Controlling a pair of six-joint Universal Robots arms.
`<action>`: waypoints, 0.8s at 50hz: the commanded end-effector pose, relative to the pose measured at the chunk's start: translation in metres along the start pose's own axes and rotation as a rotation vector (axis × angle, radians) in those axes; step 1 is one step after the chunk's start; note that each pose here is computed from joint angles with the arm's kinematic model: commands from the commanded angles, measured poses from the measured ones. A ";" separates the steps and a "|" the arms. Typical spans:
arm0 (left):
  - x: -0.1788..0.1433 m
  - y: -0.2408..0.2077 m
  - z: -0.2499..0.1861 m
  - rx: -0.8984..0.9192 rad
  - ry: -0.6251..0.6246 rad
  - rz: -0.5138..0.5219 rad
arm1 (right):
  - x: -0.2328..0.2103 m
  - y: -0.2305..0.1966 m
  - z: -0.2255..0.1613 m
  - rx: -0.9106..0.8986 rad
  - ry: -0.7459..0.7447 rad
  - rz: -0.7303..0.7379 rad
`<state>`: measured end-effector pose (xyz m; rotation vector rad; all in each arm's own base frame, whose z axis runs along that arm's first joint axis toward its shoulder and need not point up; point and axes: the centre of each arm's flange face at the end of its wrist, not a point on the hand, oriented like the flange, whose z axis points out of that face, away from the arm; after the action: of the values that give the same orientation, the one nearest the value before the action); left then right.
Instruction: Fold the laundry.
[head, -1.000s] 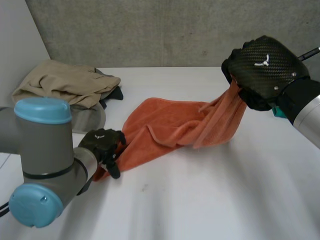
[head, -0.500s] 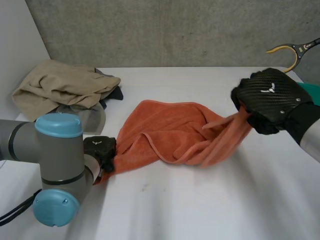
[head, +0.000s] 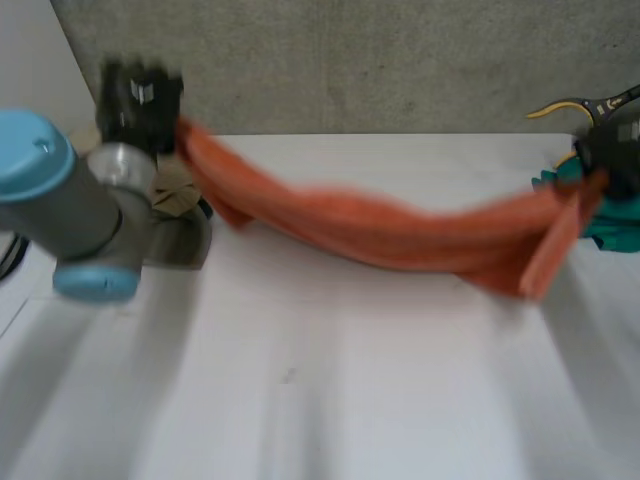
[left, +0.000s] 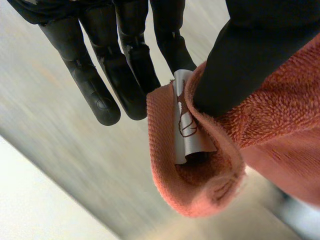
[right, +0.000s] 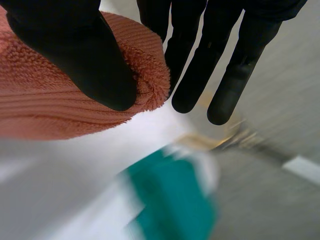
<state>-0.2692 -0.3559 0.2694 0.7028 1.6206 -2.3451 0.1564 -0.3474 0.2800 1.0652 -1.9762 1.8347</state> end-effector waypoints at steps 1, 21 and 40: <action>-0.044 -0.094 0.062 0.493 -0.220 -0.029 | 0.055 -0.087 0.032 0.531 0.433 0.028; 0.005 -0.020 0.016 0.166 -0.055 -0.058 | 0.012 -0.034 0.049 0.288 0.219 0.118; 0.045 0.030 -0.085 -0.096 0.165 -0.023 | -0.041 0.086 0.029 -0.170 -0.047 -0.052</action>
<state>-0.2771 -0.2928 0.1918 0.8876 1.8114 -2.2514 0.1588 -0.3659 0.1809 1.1124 -2.1020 1.6829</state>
